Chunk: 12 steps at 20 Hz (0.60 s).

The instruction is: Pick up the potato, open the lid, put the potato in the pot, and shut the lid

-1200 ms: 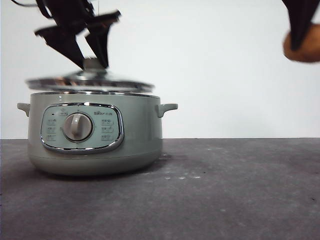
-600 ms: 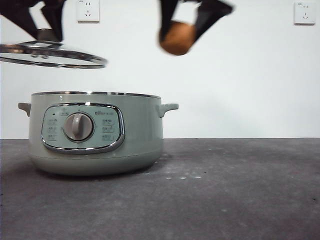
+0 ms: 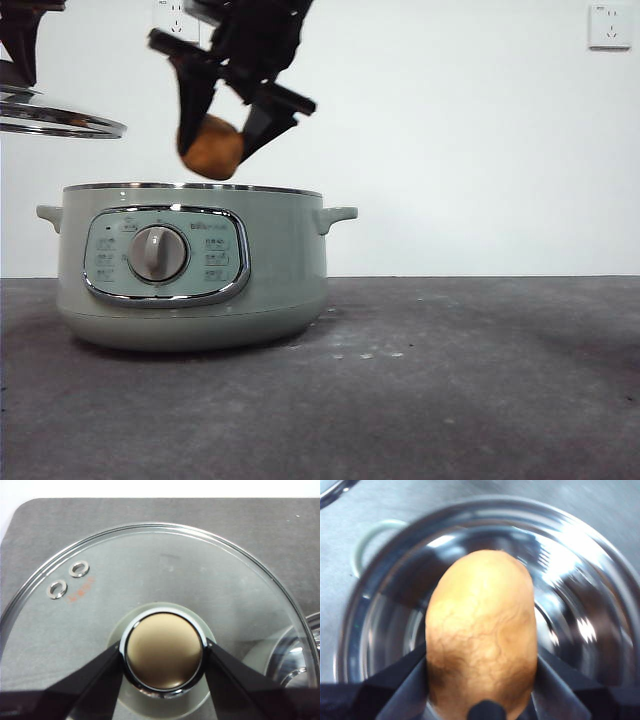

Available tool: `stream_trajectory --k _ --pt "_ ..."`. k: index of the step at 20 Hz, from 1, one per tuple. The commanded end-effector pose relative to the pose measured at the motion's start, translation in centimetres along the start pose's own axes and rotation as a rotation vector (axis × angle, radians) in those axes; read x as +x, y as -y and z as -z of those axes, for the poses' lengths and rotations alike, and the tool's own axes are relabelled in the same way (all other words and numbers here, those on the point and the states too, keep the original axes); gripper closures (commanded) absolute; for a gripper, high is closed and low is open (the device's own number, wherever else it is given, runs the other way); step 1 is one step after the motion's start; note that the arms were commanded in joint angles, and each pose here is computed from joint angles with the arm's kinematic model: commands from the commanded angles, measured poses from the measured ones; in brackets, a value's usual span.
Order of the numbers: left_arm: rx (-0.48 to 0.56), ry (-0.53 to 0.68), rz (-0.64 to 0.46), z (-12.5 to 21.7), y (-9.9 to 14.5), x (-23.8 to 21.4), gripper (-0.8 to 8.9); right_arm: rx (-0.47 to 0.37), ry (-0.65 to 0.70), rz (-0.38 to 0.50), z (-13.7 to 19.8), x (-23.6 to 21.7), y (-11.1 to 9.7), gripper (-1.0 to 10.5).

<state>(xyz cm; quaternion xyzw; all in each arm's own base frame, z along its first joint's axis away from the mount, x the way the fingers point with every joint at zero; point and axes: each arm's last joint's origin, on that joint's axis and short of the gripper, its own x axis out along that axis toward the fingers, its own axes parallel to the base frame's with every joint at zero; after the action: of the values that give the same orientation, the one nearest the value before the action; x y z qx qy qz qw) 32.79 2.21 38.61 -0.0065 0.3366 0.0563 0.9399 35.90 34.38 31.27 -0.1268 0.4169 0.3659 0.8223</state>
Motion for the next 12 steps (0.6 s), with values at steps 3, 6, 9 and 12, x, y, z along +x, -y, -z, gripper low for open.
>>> stream_trajectory --k 3,6,9,12 --pt "-0.003 0.048 -0.007 -0.6 -0.4 -0.7 8.22 -0.025 -0.079 0.002 1.3 4.5 -0.3 9.6" --pt "-0.002 0.045 -0.002 -0.5 -0.4 -0.6 8.22 -0.019 -0.144 0.004 2.3 6.5 -0.1 9.5" --pt "-0.002 0.039 0.0 -0.5 -0.4 -0.6 8.22 -0.016 -0.17 0.002 2.7 7.2 0.0 9.5" --pt "-0.002 0.031 0.0 -0.4 -0.4 -0.5 8.22 -0.018 -0.171 0.002 2.7 7.2 0.0 9.5"
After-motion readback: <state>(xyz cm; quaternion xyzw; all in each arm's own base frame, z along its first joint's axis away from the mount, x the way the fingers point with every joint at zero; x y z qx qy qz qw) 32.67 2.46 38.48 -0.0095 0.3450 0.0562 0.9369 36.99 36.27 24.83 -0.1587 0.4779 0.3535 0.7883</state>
